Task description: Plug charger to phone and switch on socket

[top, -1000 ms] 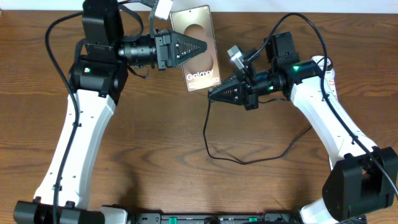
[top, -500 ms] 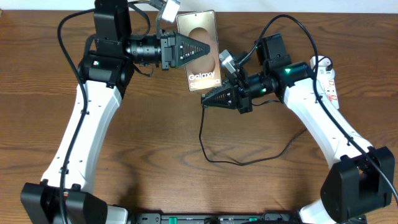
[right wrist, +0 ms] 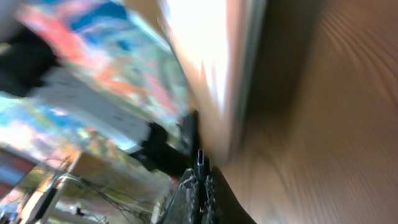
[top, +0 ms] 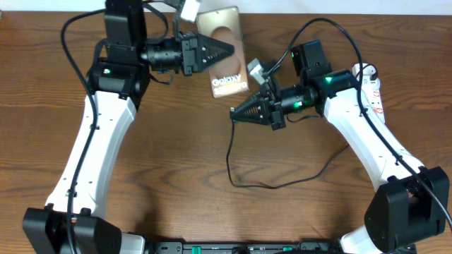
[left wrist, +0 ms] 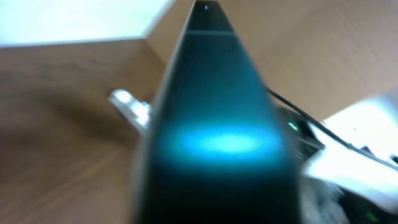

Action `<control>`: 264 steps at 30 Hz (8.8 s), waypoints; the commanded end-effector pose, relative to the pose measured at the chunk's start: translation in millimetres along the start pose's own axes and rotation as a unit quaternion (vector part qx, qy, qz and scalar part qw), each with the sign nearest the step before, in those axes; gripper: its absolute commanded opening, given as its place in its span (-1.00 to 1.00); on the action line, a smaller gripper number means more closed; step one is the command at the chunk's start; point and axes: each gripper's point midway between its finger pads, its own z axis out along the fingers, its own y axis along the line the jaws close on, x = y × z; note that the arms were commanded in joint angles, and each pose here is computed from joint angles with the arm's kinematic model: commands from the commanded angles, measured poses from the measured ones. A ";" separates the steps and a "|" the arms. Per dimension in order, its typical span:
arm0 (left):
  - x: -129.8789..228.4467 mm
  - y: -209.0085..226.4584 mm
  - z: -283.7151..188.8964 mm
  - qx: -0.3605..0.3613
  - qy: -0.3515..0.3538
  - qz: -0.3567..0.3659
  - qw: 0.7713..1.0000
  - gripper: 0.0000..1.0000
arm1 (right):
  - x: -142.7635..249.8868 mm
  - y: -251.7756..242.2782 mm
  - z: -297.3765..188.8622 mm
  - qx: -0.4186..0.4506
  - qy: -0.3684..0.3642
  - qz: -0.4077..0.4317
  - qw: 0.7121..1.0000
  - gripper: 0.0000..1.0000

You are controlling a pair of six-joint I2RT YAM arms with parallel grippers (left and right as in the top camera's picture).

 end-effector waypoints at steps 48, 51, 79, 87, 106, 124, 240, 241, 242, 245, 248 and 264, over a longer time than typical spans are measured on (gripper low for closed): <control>21.6 66.7 -26.4 -0.180 0.001 -0.080 0.980 -0.85 | 190.8 -188.8 -86.2 0.558 0.231 0.392 0.694 -0.09; 22.8 66.9 -26.5 -0.181 0.003 -0.083 0.980 -0.85 | 199.4 -191.2 -83.2 0.577 0.227 0.393 0.678 -0.13; 23.4 66.9 -26.6 -0.181 0.004 -0.085 0.980 -0.85 | 242.1 -191.5 -88.1 0.588 0.215 0.439 0.645 -0.54; 23.3 66.9 -26.6 -0.181 0.004 -0.085 0.980 -0.85 | 236.8 -194.5 -78.5 0.571 0.204 0.438 0.664 -0.91; -5.2 22.1 -15.7 -0.058 -0.019 -0.053 0.997 -0.85 | 48.7 -22.4 -28.8 0.009 -0.032 0.067 0.997 -0.98; 6.9 -2.0 15.2 -0.023 0.008 -0.084 0.996 -0.85 | 3.6 17.4 -10.8 -0.097 -0.071 -0.030 0.992 -0.98; 41.7 -22.8 39.1 0.132 0.062 -0.160 0.976 -0.85 | 10.6 51.0 -36.1 -0.083 -0.067 0.206 0.973 -0.98; 42.9 -24.0 38.7 0.136 0.065 -0.151 0.977 -0.85 | 10.5 50.8 -36.1 -0.083 -0.068 0.205 0.973 -0.98; 44.5 -25.5 38.1 0.140 0.070 -0.146 0.977 -0.85 | 10.3 50.8 -36.1 -0.083 -0.068 0.204 0.973 -0.97; 44.9 -25.9 37.9 0.141 0.071 -0.145 0.977 -0.85 | 10.3 50.6 -36.1 -0.083 -0.068 0.205 0.973 -0.98; 44.8 -25.8 37.9 0.141 0.071 -0.144 0.977 -0.85 | 10.1 50.4 -36.1 -0.083 -0.067 0.215 0.971 -0.98; 45.7 -26.6 37.6 0.143 0.074 -0.144 0.976 -0.85 | 7.6 45.4 -24.4 -0.070 -0.049 0.207 0.975 -0.98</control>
